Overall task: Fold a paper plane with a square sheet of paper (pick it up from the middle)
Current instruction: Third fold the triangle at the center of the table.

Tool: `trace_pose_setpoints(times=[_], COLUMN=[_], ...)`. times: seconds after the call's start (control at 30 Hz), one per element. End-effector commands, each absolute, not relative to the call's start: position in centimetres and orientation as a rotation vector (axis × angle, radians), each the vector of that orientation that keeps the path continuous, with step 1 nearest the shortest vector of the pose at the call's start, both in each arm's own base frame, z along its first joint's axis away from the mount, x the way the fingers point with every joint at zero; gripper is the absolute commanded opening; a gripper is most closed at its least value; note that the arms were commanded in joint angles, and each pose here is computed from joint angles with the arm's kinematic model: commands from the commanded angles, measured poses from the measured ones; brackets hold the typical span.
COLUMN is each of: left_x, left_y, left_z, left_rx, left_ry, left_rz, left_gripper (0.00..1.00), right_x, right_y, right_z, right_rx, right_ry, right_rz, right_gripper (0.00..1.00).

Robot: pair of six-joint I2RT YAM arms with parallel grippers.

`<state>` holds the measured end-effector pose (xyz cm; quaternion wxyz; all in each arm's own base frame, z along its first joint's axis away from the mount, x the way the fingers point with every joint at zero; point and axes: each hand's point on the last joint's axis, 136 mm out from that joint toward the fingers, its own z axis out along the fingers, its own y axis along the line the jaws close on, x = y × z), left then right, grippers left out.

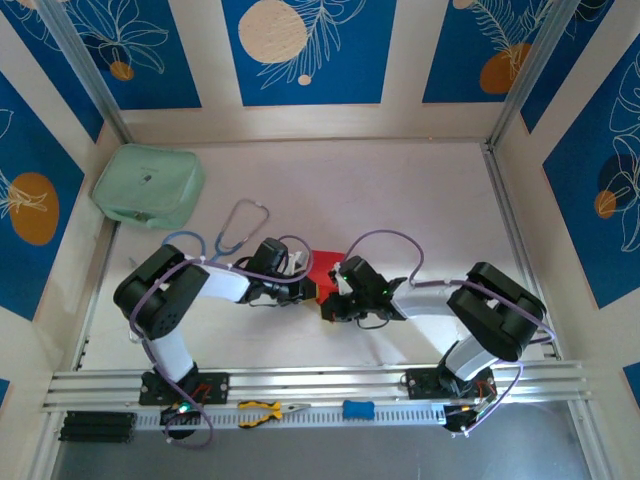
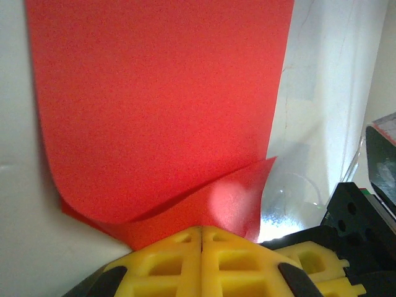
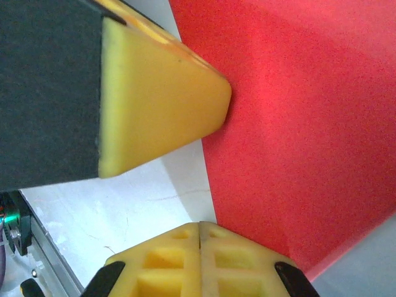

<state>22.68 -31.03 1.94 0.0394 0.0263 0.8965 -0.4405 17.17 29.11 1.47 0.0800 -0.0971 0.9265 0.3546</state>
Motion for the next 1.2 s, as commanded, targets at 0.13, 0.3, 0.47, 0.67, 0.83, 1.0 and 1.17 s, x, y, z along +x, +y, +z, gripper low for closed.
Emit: trace_pose_setpoints(times=[0.13, 0.3, 0.47, 0.67, 0.83, 1.0, 1.17], left_x=[21.8, 21.8, 21.8, 22.3, 23.6, 23.9, 22.4], left_y=[-29.4, -29.4, -29.5, -29.7, -29.7, -30.0, -30.9], left_z=[-1.8, -1.8, -1.7, -0.1, 2.6, 5.7, 6.4], left_rx=[0.038, 0.037, 0.038, 0.068, 0.113, 0.174, 0.242], left_ry=[2.876, 2.875, 2.87, 2.815, 2.738, 2.646, 2.625], left_rz=[-1.172, -1.167, -1.173, -1.194, -1.158, -1.182, -1.217], left_gripper=[0.0, 0.0, 0.0, 0.0, 0.05, 0.11, 0.11], right_x=[13.8, 12.8, 12.4, 12.3, 12.3, 12.9, 13.7], right_y=[26.4, 25.0, 24.4, 24.6, 24.7, 24.6, 24.7], right_z=[-0.3, -0.7, -0.5, -0.4, -0.2, 0.1, 0.5], right_rx=[-0.248, -0.22, -0.218, -0.257, -0.285, -0.288, -0.29], right_ry=[2.898, 2.913, 2.905, 2.906, 2.9, 2.881, 2.862], right_rz=[1.038, 1.014, 1.012, 1.034, 1.053, 1.074, 1.098], right_gripper=[0.02, 0.03, 0.03, 0.02, 0.02, 0.02, 0.02])
